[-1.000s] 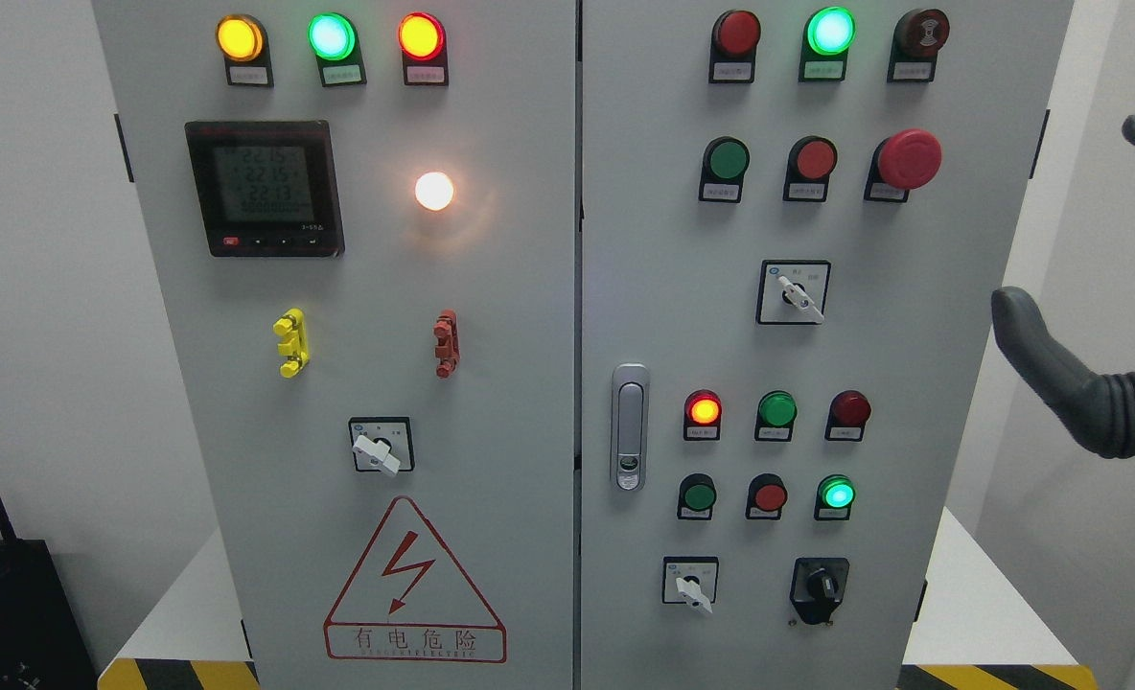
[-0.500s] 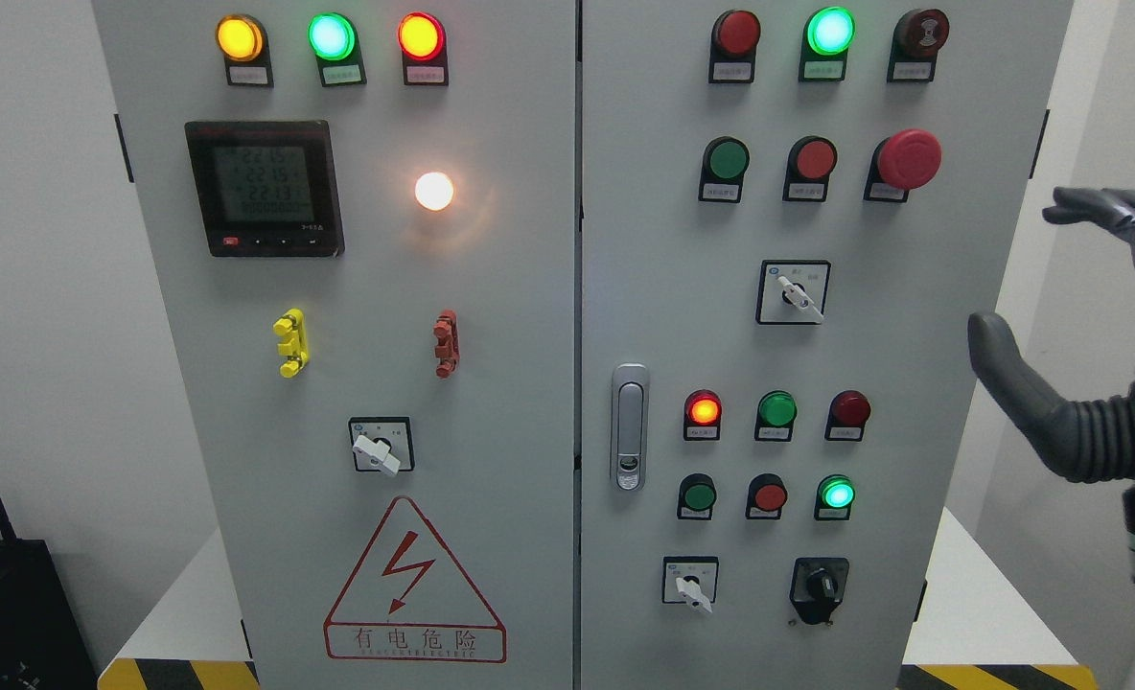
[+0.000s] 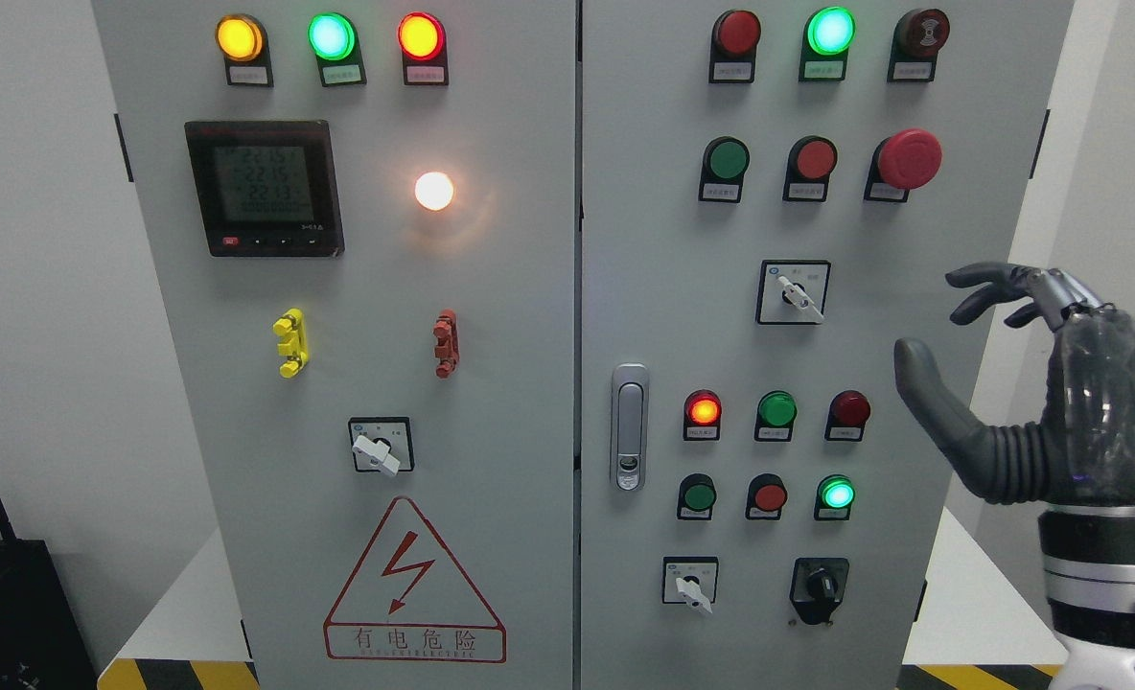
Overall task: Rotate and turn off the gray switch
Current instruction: 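Move the right hand to the gray rotary switch below the red button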
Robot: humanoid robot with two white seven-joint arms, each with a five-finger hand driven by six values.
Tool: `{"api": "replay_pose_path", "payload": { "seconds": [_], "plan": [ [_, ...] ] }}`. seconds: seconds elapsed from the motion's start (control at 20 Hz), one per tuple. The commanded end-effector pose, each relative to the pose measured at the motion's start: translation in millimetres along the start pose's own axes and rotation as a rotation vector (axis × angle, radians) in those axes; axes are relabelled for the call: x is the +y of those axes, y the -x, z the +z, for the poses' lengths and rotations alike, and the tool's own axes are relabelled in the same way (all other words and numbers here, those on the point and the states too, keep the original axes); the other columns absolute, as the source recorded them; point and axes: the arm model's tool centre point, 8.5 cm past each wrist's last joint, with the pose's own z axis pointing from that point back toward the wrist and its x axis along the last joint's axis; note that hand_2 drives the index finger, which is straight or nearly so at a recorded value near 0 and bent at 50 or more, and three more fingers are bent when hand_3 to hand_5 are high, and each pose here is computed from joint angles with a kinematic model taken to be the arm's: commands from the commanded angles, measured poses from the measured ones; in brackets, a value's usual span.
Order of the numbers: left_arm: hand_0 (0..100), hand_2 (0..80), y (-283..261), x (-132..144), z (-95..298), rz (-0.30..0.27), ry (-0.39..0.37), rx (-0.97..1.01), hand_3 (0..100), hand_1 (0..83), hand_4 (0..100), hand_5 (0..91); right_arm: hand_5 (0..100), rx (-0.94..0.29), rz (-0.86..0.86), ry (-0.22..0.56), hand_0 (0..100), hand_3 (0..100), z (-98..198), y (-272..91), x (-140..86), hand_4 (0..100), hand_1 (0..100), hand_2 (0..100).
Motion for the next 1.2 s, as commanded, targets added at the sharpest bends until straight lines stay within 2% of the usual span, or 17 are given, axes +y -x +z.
{"api": "replay_pose_path", "payload": {
  "seconds": [0.0,0.3,0.5,0.7,1.15],
  "plan": [
    [12,0.0,8,0,1,0.022,-0.004,0.026,0,38.9,0,0.0,83,0.006,-0.065,-0.032,14,76,4,-25,28,68,30,51],
    [12,0.0,8,0,1,0.022,-0.004,0.026,0,38.9,0,0.0,85,0.063,-0.007,-0.052,10,78,4,-21,36,71,25,54],
    [12,0.0,8,0,1,0.022,-0.002,0.026,0,38.9,0,0.0,91,0.091,0.003,-0.056,7,78,3,-18,40,75,26,54],
    [12,0.0,8,0,1,0.022,-0.004,0.026,0,38.9,0,0.0,93,0.138,0.026,-0.063,6,79,2,-12,43,77,27,54],
    [12,0.0,8,0,1,0.022,-0.004,0.026,0,38.9,0,0.0,94,0.187,0.061,-0.078,5,79,-8,0,54,78,35,53]
  ]
}}
